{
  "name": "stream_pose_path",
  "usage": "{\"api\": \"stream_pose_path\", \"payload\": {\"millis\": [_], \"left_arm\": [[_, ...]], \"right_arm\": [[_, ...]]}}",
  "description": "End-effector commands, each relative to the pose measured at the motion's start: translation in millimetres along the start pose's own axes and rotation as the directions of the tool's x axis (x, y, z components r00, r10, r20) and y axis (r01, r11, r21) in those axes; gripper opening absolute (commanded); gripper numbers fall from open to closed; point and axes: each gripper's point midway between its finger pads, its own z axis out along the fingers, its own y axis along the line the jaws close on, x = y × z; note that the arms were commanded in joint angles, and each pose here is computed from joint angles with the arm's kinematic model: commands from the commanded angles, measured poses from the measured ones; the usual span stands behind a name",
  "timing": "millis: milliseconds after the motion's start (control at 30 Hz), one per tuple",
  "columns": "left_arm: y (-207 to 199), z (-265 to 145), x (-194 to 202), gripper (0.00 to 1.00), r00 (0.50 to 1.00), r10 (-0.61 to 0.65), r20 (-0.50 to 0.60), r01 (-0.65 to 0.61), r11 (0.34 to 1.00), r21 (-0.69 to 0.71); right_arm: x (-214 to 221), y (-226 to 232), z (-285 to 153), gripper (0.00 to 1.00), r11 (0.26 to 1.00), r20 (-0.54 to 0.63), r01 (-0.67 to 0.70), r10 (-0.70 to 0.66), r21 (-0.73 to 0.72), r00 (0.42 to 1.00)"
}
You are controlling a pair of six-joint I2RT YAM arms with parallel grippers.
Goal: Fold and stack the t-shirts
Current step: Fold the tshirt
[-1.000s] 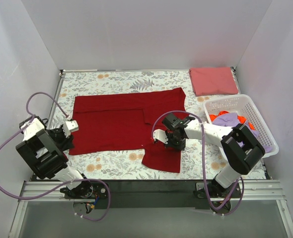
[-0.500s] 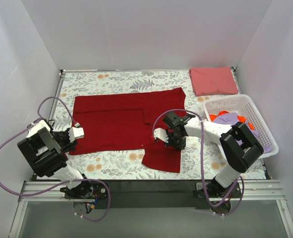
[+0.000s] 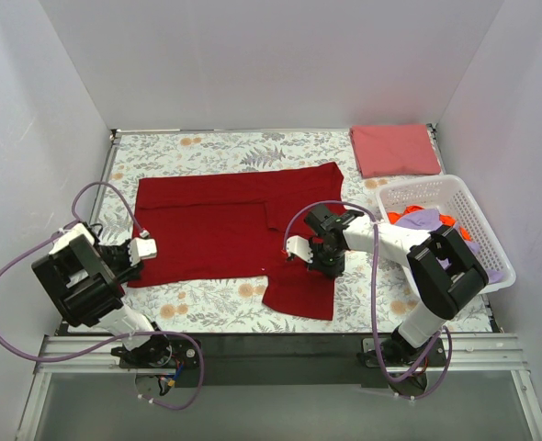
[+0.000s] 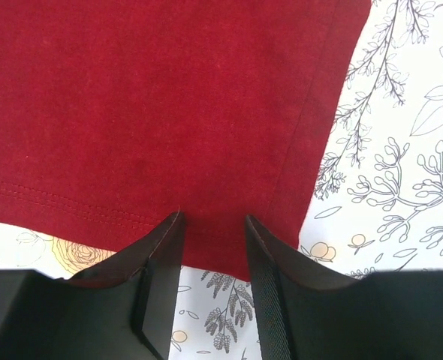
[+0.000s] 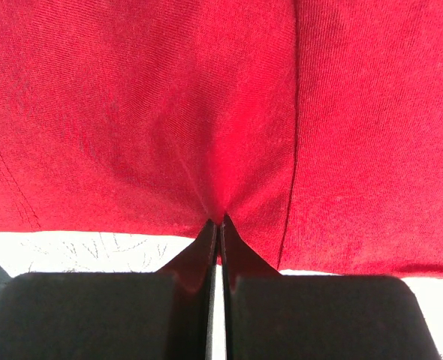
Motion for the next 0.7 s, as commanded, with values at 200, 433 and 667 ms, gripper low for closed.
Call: {"api": "stream_pose_path", "payload": {"millis": [200,433,667], "left_arm": [[5,-33,-3,0.39,0.995,0.073,-0.072,-0.073,0.997,0.010],[-4,-39,5,0.39,0.990,0.071,-0.125,-0.066,0.997,0.047],[-17,-29,15,0.38,0.986,0.065,-0.153,-0.055,0.996,0.071]], "right_arm": [[15,13,12,0.01,0.997,-0.057,-0.009,0.005,-0.080,0.998],[14,12,11,0.01,0.996,-0.060,-0.014,0.009,-0.084,0.998],[13,10,10,0.01,0.997,-0.065,-0.012,0.007,-0.082,0.998]]}}
